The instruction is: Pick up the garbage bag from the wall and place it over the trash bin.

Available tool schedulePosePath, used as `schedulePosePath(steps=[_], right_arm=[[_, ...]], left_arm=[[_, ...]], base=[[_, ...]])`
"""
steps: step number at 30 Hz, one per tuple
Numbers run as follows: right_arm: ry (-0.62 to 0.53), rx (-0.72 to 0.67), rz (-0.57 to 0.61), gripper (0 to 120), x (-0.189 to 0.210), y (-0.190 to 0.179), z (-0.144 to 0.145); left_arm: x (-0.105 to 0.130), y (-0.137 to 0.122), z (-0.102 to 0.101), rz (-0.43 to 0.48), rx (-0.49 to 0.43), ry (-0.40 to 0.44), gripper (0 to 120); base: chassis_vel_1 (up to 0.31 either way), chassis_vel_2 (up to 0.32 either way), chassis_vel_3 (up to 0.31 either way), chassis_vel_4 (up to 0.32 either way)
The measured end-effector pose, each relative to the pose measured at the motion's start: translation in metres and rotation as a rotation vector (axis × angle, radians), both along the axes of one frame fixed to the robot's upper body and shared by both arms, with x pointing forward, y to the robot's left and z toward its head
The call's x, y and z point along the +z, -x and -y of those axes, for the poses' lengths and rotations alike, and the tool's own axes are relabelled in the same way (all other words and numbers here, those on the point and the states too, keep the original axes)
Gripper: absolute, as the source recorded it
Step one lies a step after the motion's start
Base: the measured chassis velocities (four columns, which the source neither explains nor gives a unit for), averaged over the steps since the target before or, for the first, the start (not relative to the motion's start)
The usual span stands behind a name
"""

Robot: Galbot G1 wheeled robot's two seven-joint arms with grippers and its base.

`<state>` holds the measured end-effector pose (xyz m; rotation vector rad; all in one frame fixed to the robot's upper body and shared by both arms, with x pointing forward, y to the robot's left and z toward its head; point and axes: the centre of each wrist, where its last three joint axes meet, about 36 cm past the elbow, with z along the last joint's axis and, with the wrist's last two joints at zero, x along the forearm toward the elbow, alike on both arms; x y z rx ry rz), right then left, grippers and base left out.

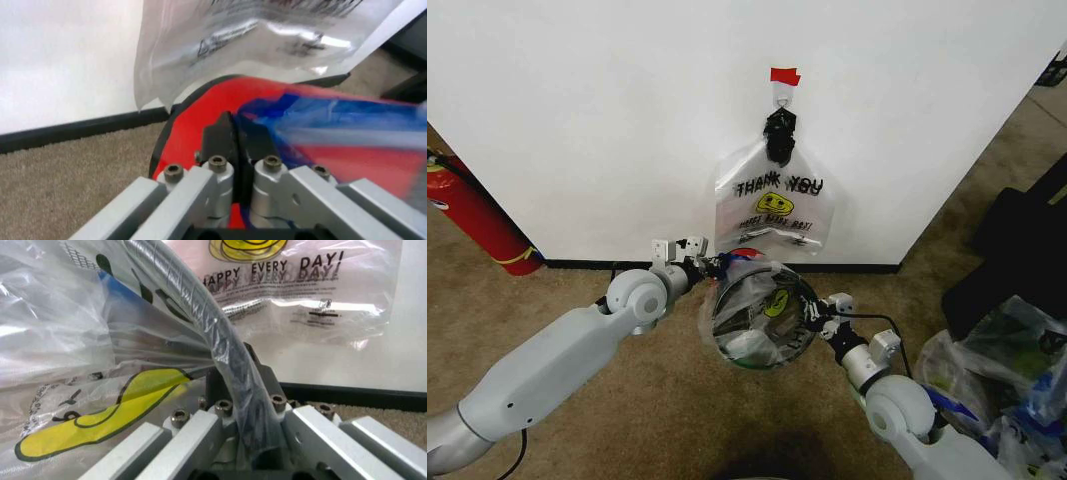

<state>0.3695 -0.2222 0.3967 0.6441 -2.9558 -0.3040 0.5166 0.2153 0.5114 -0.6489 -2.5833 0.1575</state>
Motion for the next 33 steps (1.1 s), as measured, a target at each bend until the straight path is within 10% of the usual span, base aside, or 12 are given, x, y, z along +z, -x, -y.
schedulePosePath(steps=[11,22,33], right_arm=[[-0.041,-0.031,-0.035,0,-0.006,-0.004,-0.007],[-0.119,-0.121,-0.102,0,0.0,-0.004,-0.021],[-0.115,-0.346,-0.131,0,0.017,0.025,-0.046]], left_arm=[[0.034,0.031,-0.011,0.087,-0.074,-0.057,43],[0.066,0.074,-0.023,0.225,0.043,0.018,82],[0.068,0.168,0.011,0.227,-0.006,0.088,46]], base=[[0.0,0.0,0.0,0.0],[0.0,0.0,0.0,0.0],[0.0,0.0,0.0,0.0]])
